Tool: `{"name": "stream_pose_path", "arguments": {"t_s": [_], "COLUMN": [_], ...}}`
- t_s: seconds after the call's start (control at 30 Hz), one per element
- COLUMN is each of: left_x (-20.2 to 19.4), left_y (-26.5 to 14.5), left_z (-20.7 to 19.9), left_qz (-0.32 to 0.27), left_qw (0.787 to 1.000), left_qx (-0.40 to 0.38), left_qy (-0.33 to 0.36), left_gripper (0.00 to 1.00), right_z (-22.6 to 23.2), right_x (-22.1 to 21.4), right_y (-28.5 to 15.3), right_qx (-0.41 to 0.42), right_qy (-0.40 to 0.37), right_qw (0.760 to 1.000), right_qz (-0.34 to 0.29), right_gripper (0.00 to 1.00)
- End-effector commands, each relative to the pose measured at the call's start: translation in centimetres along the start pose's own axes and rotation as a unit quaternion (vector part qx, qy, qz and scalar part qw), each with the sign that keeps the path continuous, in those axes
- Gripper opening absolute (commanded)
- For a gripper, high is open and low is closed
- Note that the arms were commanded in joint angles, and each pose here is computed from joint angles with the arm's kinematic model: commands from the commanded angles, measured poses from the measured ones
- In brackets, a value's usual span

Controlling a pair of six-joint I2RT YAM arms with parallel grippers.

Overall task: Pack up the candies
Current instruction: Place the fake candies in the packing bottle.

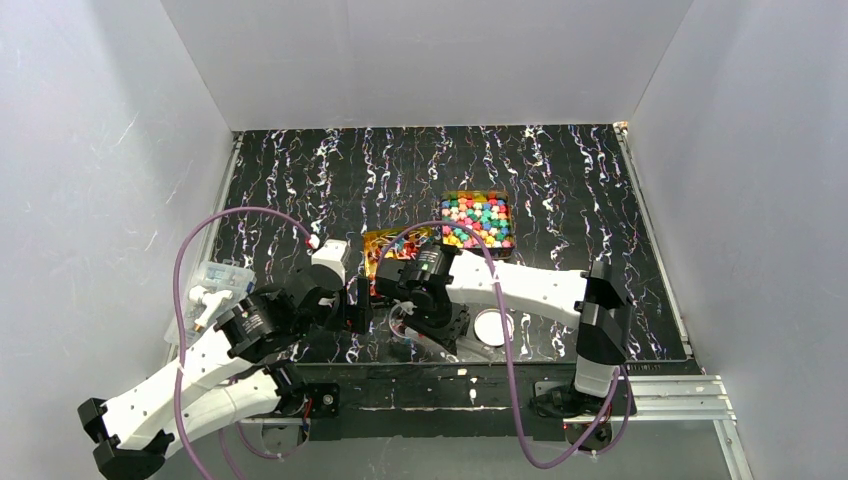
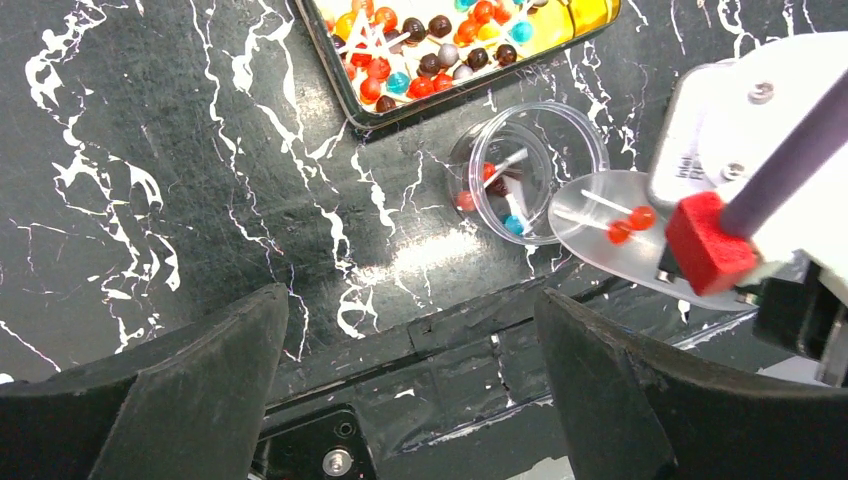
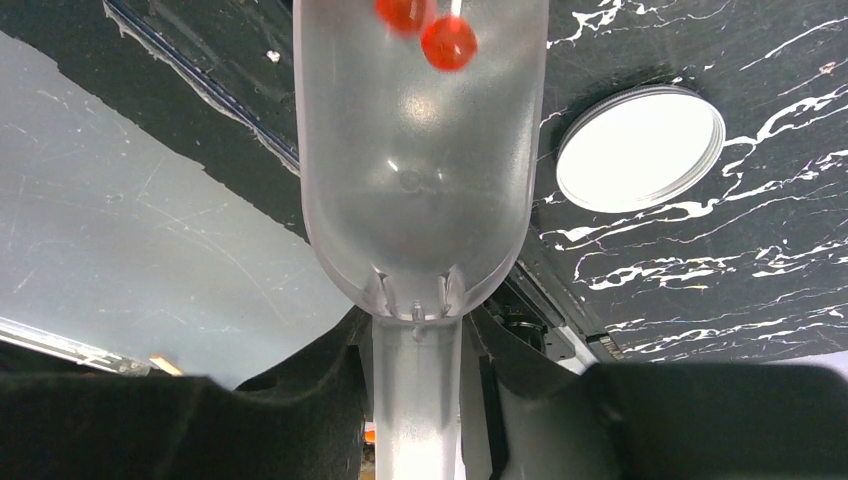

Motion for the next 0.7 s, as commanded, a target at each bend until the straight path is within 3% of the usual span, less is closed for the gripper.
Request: {"name": "stream_pose_path", "arguments": {"t_s": [0.0,0.67], "left_x": [-0.3,-0.4], "left_y": [-0.2,0.1], "left_z": [0.1,-0.9], "left_qz": [-0.001,0.012], "left_qw": [1.0,0.999], "left_qx": [-0.008,-0.033], "left_qy": [0.003,0.008], "left_gripper": [0.93,0.94], "right_z": [0.3,0.3], "right_x": [-0.2,-0.7], "right_y": [-1.1,-2.5], "right_qx": [-0.001,0.018], "right_qy": [0.011,0.043], "right_qw": [1.0,0.999], "right_qz": [0.012,-0.01], "right_gripper": [0.01,0.01]}}
Point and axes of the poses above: each gripper's point midway between its finger pads, its own y axis out along the fingers, its own z axis along the line the jaws close on, x = y × z, the point moved 2 cm from there along -y, back along the fingers, and after that the axes turned 6 degrees about y, right-handed, at the moved point
